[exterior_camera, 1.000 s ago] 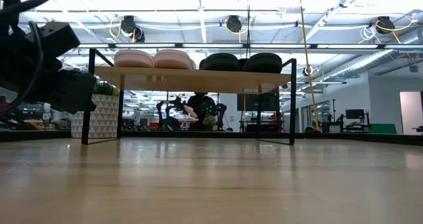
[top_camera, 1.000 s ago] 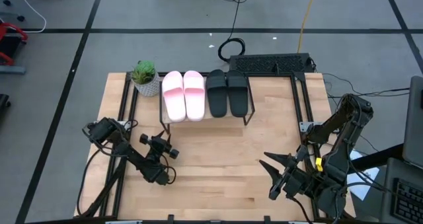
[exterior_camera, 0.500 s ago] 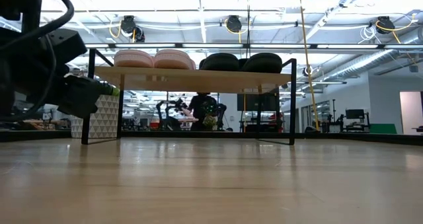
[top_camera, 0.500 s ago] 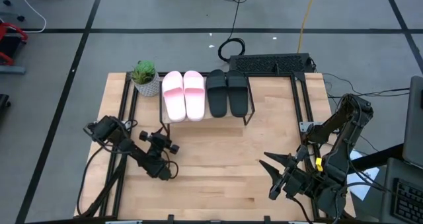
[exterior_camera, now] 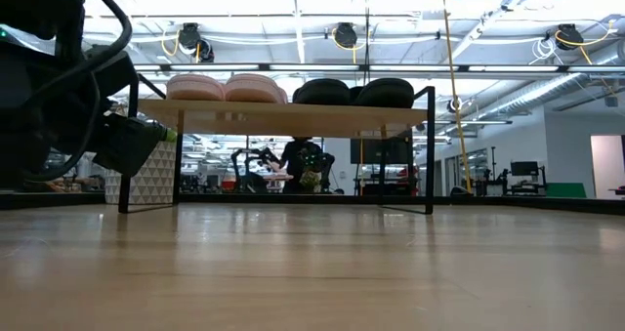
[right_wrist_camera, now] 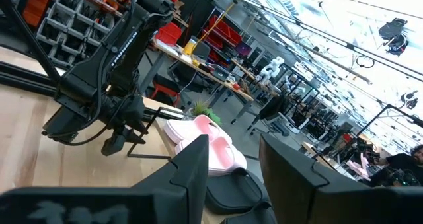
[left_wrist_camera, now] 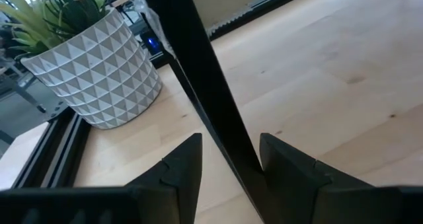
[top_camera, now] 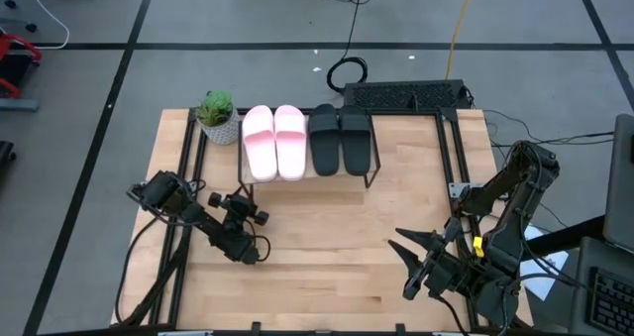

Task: Pick and place slides into the shelf
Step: Adjust the shelf

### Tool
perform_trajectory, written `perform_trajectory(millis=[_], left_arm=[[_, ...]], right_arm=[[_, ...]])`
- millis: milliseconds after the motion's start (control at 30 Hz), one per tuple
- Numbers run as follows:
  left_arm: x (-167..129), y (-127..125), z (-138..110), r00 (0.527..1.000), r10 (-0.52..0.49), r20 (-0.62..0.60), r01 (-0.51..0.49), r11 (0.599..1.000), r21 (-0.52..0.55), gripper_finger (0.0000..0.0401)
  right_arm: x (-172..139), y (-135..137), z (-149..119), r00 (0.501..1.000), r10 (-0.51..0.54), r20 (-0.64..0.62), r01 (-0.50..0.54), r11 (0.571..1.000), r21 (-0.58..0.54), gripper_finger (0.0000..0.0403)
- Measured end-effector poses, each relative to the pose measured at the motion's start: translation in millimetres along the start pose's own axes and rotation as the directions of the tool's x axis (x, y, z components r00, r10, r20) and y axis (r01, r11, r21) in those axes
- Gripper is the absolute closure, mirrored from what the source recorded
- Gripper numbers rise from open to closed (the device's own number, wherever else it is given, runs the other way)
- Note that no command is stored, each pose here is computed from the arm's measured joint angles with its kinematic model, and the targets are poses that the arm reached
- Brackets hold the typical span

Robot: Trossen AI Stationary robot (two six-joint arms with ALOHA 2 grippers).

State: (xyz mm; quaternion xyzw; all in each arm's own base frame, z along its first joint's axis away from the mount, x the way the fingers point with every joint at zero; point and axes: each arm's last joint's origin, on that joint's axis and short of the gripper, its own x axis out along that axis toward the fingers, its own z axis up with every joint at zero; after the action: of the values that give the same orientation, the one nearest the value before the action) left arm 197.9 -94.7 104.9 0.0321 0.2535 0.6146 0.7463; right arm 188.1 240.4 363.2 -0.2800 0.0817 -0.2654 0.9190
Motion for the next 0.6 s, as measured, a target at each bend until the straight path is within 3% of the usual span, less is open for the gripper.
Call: perform_trajectory(millis=[600], left_arm=[[0.5, 2.8, 0.7, 1.000, 0.023, -0.003, -0.023, 0.999, 0.046, 0.0247]], right_arm=[[-0.1, 0.0, 0.0, 1.000, 0.001, 0.000, -0.001, 1.000, 0.000, 0.0280]])
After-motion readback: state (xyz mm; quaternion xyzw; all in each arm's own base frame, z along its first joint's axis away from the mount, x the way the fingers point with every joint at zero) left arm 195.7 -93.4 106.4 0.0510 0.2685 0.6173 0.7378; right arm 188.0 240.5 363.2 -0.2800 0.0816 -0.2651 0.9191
